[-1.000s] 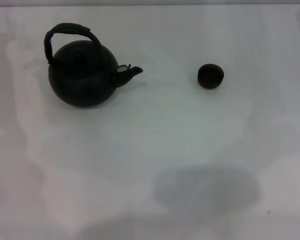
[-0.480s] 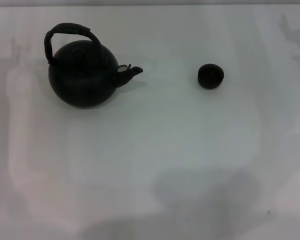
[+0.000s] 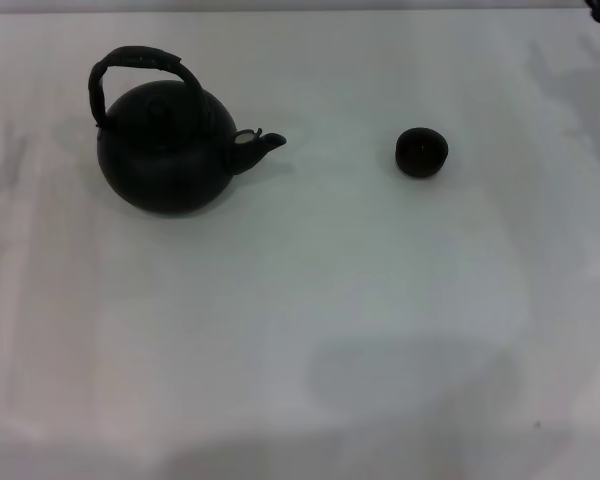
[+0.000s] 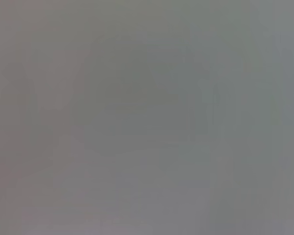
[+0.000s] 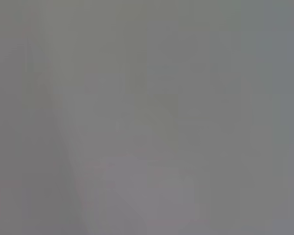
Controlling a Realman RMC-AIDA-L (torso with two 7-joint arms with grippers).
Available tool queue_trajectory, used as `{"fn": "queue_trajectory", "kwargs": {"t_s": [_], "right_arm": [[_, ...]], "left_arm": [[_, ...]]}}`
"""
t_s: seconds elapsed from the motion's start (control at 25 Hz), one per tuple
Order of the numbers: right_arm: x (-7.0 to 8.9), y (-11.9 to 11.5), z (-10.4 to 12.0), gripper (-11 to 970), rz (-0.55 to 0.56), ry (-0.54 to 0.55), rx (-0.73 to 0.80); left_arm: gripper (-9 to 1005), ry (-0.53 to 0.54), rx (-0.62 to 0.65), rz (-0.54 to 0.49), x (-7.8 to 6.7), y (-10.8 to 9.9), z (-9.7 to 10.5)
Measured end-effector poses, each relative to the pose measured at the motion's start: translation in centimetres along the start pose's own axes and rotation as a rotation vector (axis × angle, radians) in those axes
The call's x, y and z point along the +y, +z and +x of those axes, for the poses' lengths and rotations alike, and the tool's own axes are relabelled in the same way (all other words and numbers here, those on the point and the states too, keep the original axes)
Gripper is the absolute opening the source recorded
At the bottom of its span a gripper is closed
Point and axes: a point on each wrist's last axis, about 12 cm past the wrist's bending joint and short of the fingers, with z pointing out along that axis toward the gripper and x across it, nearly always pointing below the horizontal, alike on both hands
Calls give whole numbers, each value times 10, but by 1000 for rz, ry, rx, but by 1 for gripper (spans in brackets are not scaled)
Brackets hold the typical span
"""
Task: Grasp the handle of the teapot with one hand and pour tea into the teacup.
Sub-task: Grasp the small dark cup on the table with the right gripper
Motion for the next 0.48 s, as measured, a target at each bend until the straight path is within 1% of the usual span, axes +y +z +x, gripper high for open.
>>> {"fn": "queue_trajectory", "kwargs": {"t_s": [0.08, 0.16, 0.2, 0.24, 0.28, 0.32, 0.48], "right_arm": [[8, 3, -3, 842, -63, 3, 3], [17, 7, -8, 842, -150, 10, 17], [22, 9, -11, 842, -199, 14, 28], [32, 14, -17, 842, -288, 17, 51], [37, 17, -20, 842, -332, 17, 65], [37, 17, -20, 842, -332, 17, 65], [52, 30, -34, 841, -479, 8, 140]], "left_arm": [[874, 3, 0, 3, 3, -9, 1], [874, 2, 6, 0, 5, -17, 3], [873, 2, 6, 0, 5, -17, 3], [873, -9, 14, -14, 8, -27, 6], [873, -11, 17, -16, 9, -29, 7], [873, -15, 21, -18, 9, -31, 8], [873, -28, 31, -23, 10, -38, 10]]}}
